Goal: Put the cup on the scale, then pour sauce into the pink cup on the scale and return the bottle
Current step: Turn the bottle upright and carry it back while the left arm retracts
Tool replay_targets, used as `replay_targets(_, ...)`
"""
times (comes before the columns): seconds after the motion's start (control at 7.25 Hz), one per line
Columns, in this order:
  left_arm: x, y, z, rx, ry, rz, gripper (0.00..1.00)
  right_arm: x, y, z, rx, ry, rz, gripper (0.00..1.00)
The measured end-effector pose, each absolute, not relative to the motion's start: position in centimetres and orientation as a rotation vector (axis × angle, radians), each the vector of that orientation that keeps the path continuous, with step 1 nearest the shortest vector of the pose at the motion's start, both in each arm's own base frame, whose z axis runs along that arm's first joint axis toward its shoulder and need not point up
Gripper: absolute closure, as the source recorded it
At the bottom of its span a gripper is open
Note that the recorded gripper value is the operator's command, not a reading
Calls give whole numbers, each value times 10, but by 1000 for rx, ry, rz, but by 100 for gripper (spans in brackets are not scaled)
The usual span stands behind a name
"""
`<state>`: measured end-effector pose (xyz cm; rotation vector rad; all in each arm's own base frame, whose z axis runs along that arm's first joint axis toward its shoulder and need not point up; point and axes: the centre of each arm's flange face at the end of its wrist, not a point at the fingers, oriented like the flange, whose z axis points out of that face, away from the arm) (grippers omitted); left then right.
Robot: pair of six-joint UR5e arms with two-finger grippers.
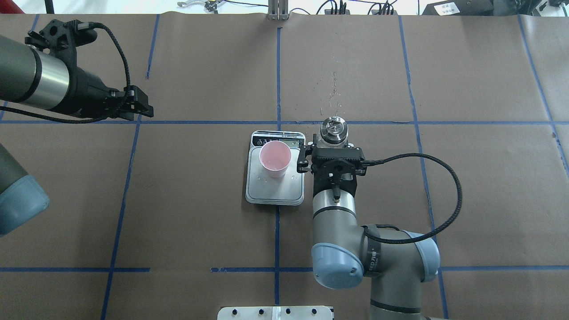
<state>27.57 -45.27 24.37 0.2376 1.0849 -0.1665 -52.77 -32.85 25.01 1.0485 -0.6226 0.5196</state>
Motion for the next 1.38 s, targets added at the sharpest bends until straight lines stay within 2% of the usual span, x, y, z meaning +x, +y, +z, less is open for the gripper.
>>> replay_targets(0.55,265,-450,256,238,1074,-131,47,-464,-331,323,980,-642,675,100)
replay_targets(1.1,140,-442,362,325,939,123,46,-448,-340,355,952,-594,687,100)
replay_targets(1.38,99,-434,405,321,901,172,46,-444,-344,381,933,-549,677,100)
